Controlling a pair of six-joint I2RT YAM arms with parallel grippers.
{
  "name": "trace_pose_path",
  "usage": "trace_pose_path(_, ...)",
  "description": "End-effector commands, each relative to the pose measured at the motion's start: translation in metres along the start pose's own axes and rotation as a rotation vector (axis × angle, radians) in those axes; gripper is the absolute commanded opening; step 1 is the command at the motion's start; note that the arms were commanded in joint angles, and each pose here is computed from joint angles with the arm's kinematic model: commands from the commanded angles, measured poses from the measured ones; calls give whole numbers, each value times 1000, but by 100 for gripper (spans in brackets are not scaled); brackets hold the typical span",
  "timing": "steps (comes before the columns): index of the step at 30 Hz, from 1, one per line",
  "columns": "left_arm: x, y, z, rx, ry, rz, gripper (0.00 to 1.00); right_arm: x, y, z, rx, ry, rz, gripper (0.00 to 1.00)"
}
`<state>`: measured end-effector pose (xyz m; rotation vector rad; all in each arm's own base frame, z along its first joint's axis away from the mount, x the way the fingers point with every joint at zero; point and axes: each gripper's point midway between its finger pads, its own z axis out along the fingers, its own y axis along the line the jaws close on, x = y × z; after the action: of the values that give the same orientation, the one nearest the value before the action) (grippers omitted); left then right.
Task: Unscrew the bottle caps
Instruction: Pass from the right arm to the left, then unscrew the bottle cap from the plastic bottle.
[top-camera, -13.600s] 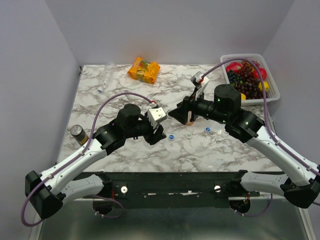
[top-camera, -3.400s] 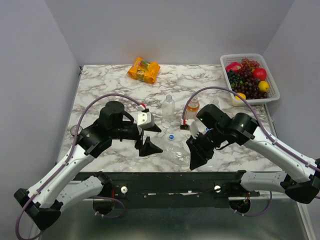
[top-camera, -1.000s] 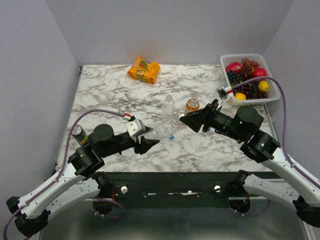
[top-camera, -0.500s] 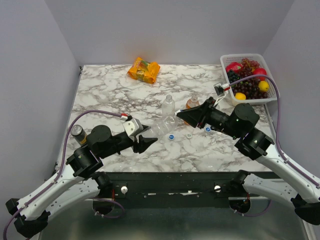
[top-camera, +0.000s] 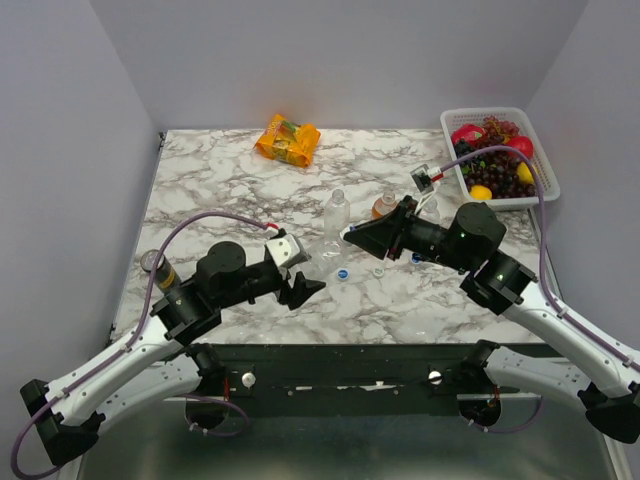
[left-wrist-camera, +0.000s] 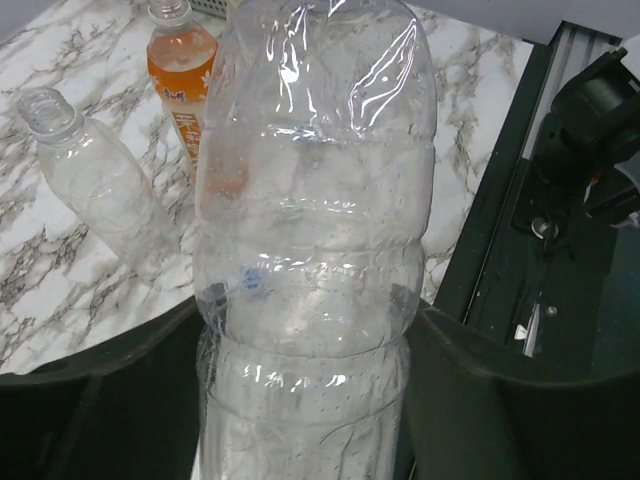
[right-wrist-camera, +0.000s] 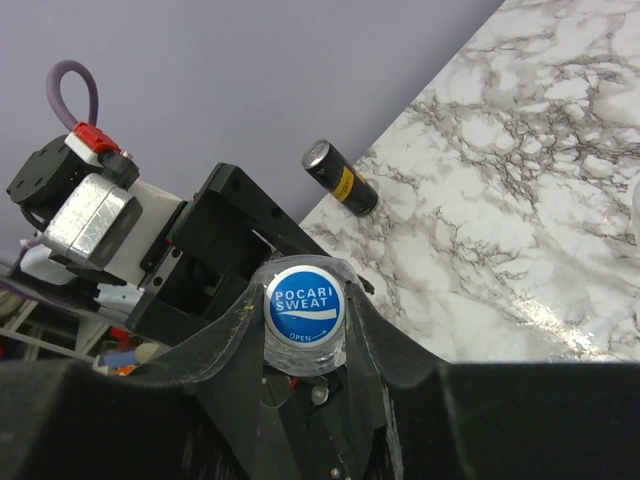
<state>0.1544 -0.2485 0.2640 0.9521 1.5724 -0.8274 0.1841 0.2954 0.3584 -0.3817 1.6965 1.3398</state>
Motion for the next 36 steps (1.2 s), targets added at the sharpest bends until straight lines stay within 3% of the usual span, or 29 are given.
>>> trace_pose_path(1, -5, -1, 0, 12, -11, 7, 59, -2, 14, -1, -72, -4, -26, 1)
trace_pose_path(8, -10, -20, 3, 138, -35, -12, 44, 4, 12, 2, -88, 21, -94, 1)
trace_pose_path(18, -26, -45, -7, 432, -121, -93, 41, 26, 21, -5, -235, 100, -240, 1)
trace_pose_path(26, -28, -71, -19, 659, -119, -116, 40, 56, 28, -19, -408, 190, -391, 1)
trace_pose_path(36, -25, -81, -23, 768, -96, -173, 38, 86, 29, -31, -545, 275, -454, 1)
